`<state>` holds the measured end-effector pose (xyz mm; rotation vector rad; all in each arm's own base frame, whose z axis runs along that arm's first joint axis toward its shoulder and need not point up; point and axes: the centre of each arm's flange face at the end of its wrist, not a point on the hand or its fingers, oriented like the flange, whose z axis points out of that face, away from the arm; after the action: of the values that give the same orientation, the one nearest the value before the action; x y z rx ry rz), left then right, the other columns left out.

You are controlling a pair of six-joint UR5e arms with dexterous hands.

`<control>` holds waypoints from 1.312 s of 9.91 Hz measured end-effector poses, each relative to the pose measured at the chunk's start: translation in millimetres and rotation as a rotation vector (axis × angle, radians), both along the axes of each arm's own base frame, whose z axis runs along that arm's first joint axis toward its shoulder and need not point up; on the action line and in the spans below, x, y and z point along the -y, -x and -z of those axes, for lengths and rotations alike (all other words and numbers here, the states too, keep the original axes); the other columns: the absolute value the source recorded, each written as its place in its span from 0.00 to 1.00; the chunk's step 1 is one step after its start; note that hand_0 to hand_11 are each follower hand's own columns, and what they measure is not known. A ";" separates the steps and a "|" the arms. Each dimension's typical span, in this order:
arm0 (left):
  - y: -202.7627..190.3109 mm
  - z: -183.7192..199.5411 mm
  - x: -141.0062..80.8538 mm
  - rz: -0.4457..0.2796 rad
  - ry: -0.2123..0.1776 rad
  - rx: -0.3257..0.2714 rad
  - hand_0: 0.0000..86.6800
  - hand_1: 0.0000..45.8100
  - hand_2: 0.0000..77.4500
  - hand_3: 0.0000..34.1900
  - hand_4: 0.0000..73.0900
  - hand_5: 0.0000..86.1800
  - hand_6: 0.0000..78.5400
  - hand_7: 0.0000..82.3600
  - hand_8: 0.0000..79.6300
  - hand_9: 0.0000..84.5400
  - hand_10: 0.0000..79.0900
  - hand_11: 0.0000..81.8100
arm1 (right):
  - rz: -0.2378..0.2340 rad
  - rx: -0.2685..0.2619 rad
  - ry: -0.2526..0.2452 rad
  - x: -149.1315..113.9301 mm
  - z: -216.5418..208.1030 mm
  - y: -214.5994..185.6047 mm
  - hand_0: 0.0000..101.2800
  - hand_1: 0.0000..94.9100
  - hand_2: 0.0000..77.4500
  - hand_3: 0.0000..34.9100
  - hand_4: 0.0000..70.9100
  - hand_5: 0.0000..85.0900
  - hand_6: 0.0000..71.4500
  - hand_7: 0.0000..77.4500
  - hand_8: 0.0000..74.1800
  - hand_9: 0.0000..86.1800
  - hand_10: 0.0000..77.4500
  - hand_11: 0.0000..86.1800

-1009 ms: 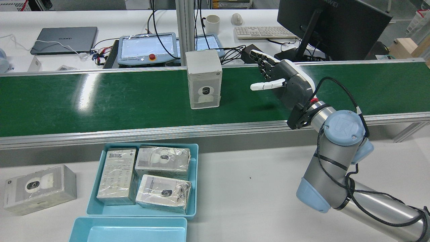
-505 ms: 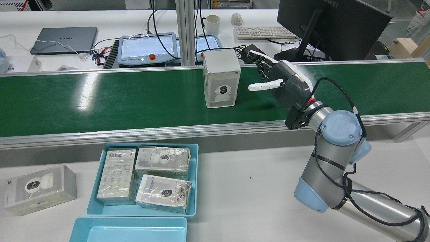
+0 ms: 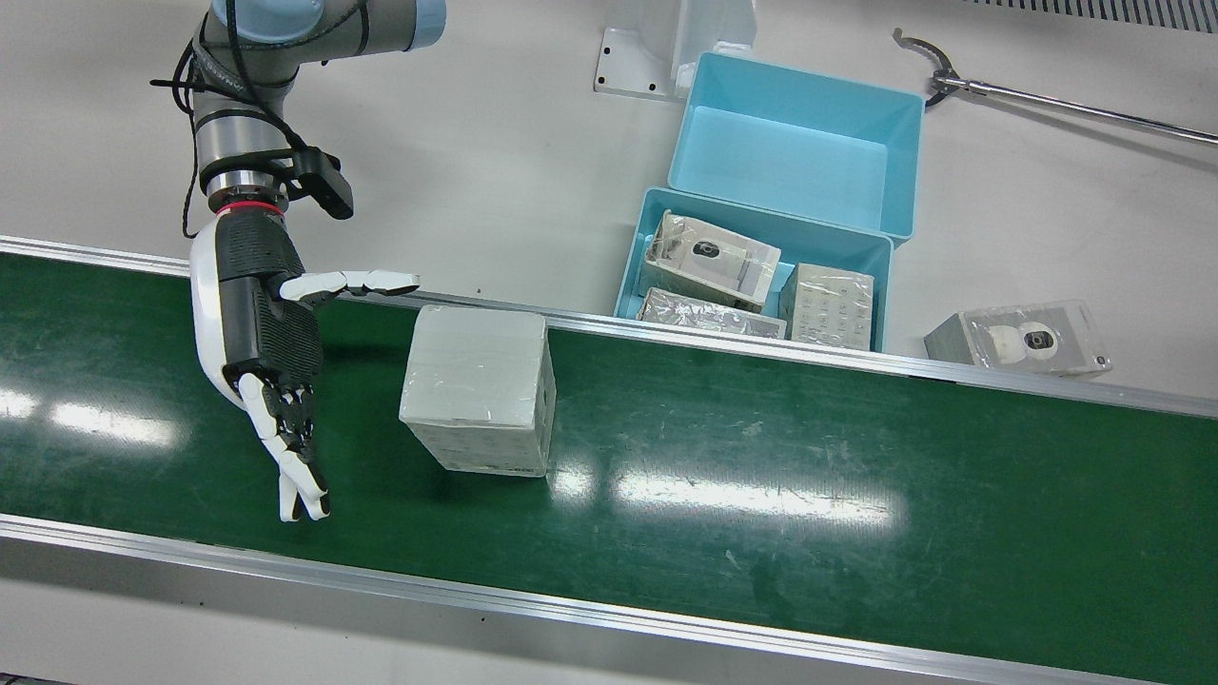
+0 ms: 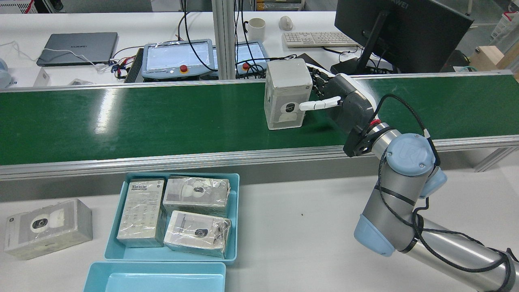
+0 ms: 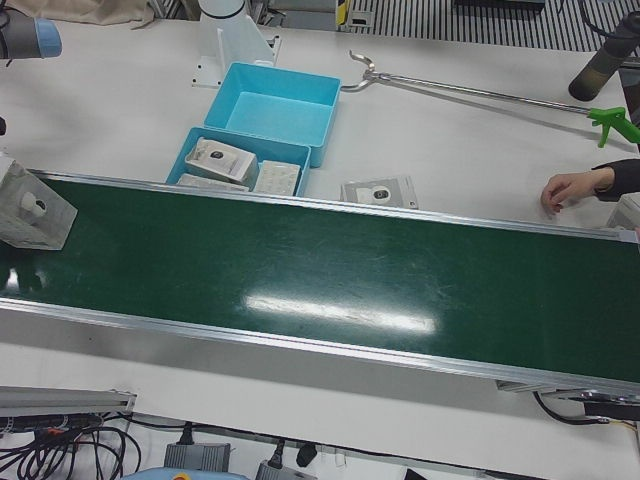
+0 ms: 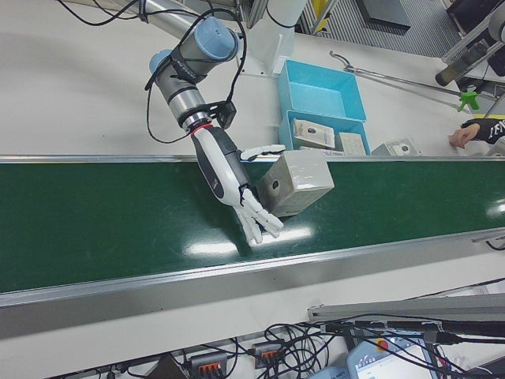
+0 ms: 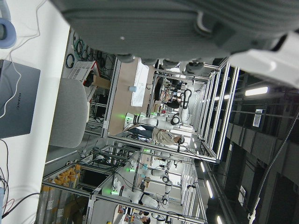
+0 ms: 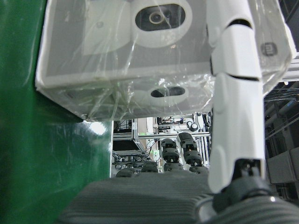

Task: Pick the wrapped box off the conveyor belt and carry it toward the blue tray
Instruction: 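Close the right hand around the arriving white wrapped box, then lift the white box off the belt with the right hand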

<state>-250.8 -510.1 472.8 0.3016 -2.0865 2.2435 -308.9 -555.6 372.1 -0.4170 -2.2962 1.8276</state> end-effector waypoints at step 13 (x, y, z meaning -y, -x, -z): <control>0.0 0.0 0.0 0.000 0.000 0.000 0.00 0.00 0.01 0.00 0.00 0.01 0.01 0.01 0.01 0.00 0.01 0.01 | 0.101 0.034 -0.099 21.1 115.8 -4.4 0.56 0.13 0.38 0.02 0.32 0.62 0.50 0.44 0.57 0.43 0.43 0.41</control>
<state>-250.8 -510.1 472.7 0.3016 -2.0866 2.2434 -304.5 -576.7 256.3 -0.5420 -2.3312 1.6647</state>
